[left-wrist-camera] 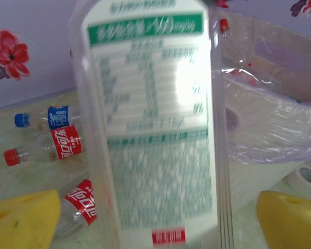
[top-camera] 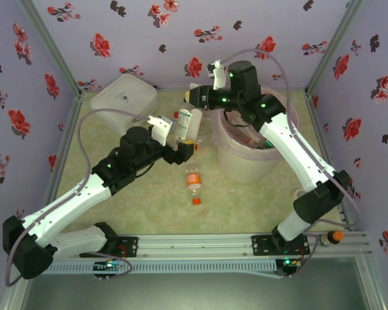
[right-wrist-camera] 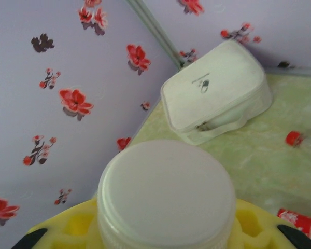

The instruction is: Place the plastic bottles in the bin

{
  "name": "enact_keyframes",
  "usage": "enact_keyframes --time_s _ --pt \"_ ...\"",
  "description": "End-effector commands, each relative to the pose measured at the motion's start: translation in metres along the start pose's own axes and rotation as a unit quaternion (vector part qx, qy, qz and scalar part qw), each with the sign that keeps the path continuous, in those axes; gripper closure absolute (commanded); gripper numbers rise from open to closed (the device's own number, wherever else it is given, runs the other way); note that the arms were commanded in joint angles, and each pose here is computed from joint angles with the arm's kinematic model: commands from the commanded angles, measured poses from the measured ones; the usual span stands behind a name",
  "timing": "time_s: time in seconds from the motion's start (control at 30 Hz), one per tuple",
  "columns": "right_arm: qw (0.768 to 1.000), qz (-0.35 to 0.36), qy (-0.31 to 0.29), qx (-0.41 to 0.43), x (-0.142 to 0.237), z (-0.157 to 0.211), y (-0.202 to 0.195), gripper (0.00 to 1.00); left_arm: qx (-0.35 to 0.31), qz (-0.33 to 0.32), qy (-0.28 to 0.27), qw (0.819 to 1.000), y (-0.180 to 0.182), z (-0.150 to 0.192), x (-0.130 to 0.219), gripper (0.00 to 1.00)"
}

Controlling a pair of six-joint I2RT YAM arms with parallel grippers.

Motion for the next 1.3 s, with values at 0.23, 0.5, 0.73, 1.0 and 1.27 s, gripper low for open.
enact_keyframes --time_s 0.23,0.5,0.73,1.0,1.27 --pt "0.948 0.173 -0.237 0.124 0.191 -0.101 0.006 1.0 0.018 -0.044 0.038 0.998 0.019 0.025 -0.01 0.0" --pt "0.884 0.415 -0.122 0.179 0.23 -0.084 -0.059 1.0 0.049 -0.073 0.089 0.992 0.038 0.054 -0.024 0.0" --pt "0.862 0.477 0.001 0.173 0.207 -0.059 -0.113 1.0 0.061 -0.086 0.114 0.988 0.046 0.066 -0.031 0.0" --pt "0.865 0.465 0.135 0.131 0.159 -0.025 -0.173 1.0 0.063 -0.089 0.133 0.985 0.048 0.075 -0.033 0.0" --pt "0.868 0.437 0.233 0.045 0.122 0.031 -0.221 0.96 0.066 -0.093 0.142 0.983 0.051 0.083 -0.034 0.0"
Point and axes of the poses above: each hand's point on the last joint's axis, 136 mm out from that joint toward the fingers, its own x axis back along the fingers, its own y axis along the line the jaws close on, z = x × y, the point moved 1 cm from there along x, back along the fingers, and after that the axes turned 3 degrees about -x, right-handed, at the moved point
